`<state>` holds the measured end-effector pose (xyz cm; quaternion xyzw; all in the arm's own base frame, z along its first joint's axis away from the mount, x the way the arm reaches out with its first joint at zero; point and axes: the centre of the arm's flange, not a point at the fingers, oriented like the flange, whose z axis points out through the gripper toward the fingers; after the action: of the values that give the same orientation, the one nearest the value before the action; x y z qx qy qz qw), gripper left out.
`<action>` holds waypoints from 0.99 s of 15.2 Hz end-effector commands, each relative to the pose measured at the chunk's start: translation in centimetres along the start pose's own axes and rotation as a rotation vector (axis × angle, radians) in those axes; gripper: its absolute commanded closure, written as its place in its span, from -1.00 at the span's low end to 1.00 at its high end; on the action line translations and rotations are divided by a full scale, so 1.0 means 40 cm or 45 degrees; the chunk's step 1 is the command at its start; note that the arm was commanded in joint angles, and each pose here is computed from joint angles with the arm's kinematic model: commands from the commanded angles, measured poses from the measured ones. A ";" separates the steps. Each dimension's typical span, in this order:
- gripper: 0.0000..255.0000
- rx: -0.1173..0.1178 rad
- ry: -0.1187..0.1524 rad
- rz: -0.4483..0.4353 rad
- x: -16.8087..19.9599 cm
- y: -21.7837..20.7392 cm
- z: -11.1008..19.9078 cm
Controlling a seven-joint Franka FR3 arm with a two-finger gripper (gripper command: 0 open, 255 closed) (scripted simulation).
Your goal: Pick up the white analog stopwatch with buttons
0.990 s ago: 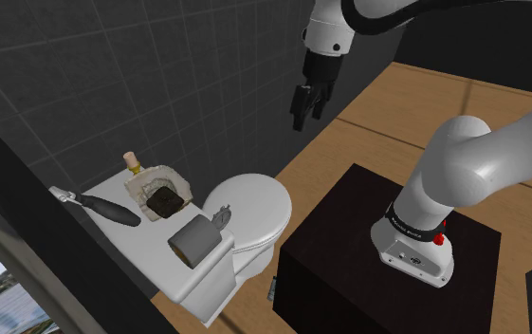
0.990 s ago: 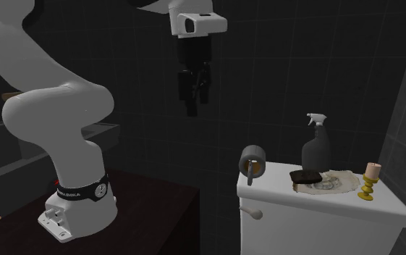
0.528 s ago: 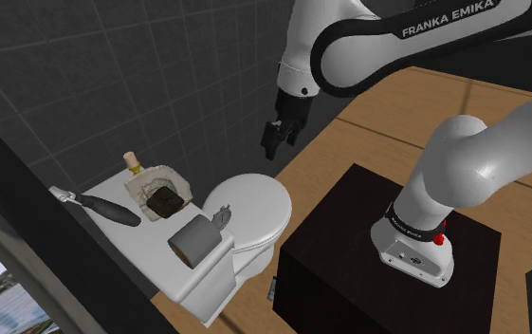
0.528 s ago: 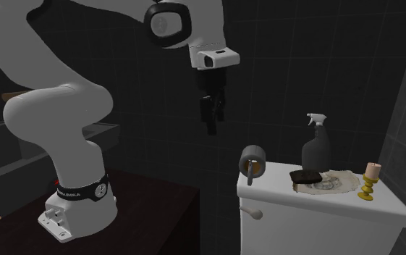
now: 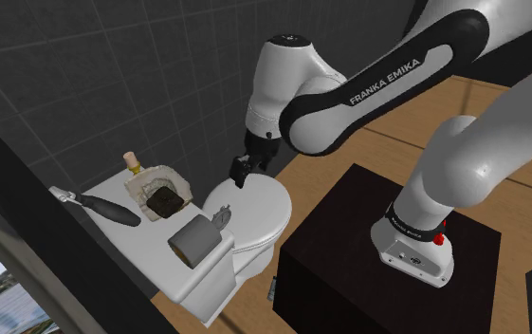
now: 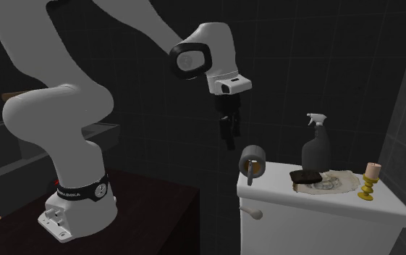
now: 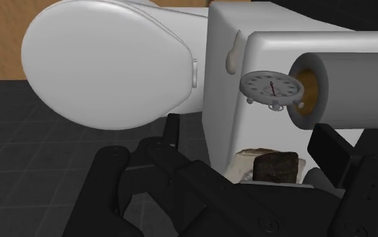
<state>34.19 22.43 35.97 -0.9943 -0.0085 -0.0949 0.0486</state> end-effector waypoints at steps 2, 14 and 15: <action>-1.00 -0.002 0.044 0.006 0.015 -0.067 0.080; -1.00 -0.017 0.117 0.015 0.033 -0.165 0.287; -1.00 -0.017 0.117 0.015 0.029 -0.163 0.308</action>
<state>37.87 30.18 25.96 -0.9885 0.0036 -0.1444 0.0447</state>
